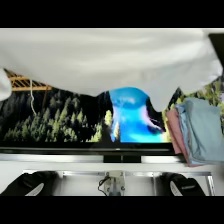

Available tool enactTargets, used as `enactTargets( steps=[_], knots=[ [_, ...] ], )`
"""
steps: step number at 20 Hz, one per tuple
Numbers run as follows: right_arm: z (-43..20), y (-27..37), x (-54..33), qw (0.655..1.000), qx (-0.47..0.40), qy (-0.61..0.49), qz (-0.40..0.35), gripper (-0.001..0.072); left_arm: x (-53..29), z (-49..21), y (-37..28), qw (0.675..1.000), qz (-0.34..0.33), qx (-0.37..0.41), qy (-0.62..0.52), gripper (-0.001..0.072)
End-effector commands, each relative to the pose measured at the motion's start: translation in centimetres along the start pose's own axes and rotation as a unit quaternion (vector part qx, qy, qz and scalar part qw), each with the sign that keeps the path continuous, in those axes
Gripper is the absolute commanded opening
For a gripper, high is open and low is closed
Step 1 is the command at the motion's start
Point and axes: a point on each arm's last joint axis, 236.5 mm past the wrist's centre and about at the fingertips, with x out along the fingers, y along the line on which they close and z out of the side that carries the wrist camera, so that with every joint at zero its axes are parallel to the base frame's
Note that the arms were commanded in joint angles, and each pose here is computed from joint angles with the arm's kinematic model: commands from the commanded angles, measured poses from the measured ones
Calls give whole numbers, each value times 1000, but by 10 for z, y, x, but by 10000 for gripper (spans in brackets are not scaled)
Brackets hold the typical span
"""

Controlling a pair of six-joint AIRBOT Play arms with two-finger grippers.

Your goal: Fold the shirts.

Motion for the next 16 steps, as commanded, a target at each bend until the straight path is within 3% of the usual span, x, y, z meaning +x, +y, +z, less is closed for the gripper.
enactTargets(
  steps=[1, 6, 10, 13, 16],
  knots=[
    [-8, -5, -9, 999, -9, 27, -20, 61, 2, -47, 1, 996, 3, 2, 86, 31],
    [-119, -71, 53, 964, 8, 257, -69, 62, 69, -161, -6, 973, -1, 13, 232, 31],
    [-200, -136, 165, 943, 46, 321, -80, 62, 130, -230, 0, 970, 19, 46, 240, 32],
    [-261, -164, 243, 935, 153, 310, -81, 62, 158, -266, -3, 966, 15, 56, 253, 32],
    [-323, -150, 281, 895, 288, 339, -41, 62, 173, -288, -5, 958, 12, 58, 280, 32]
  ],
)
